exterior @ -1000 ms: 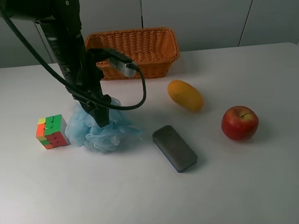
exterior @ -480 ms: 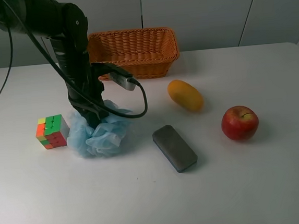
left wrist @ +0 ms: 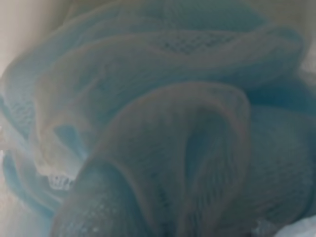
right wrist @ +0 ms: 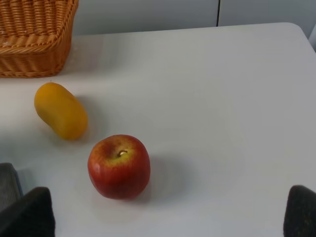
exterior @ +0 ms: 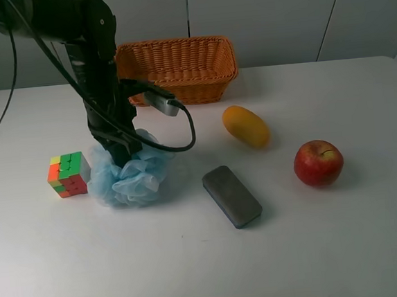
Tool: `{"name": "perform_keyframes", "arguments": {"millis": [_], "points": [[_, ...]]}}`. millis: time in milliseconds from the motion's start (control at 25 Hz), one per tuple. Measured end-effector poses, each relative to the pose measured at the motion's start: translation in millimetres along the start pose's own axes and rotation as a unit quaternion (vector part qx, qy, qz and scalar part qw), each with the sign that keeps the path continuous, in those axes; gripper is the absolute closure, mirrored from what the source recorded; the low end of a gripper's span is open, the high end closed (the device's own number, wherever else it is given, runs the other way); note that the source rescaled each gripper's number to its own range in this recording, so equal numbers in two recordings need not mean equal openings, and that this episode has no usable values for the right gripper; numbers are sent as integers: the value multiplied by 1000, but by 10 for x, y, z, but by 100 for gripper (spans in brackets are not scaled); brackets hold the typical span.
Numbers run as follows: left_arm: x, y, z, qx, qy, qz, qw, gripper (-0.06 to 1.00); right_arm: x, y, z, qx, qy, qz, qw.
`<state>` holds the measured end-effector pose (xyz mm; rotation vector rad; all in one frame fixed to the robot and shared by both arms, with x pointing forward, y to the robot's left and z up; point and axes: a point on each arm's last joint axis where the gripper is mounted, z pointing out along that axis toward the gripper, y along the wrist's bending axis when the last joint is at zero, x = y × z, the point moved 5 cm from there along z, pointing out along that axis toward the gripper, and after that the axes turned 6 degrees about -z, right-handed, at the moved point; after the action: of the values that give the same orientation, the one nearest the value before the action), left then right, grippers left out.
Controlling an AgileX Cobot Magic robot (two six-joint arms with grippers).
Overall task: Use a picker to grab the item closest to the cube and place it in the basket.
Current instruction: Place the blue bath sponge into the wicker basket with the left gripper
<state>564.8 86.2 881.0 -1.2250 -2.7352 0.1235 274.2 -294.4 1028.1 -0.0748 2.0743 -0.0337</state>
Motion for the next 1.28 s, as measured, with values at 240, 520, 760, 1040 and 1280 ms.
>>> {"name": "perform_keyframes", "arguments": {"millis": [240,520,760,1040,1280], "points": [[-268,-5,-901,-37,-137,-35,989,91,0,0,0,0,0,0,1000],[-450,67,-1781,-95,-269,-68,956,93,0,0,0,0,0,0,1000],[-721,308,-2016,-147,-379,-90,909,93,0,0,0,0,0,0,1000],[-1090,826,-1482,-141,-407,-154,889,94,0,0,0,0,0,0,1000],[-1239,1099,-1011,-126,-399,-183,889,93,0,0,0,0,0,0,1000]]}}
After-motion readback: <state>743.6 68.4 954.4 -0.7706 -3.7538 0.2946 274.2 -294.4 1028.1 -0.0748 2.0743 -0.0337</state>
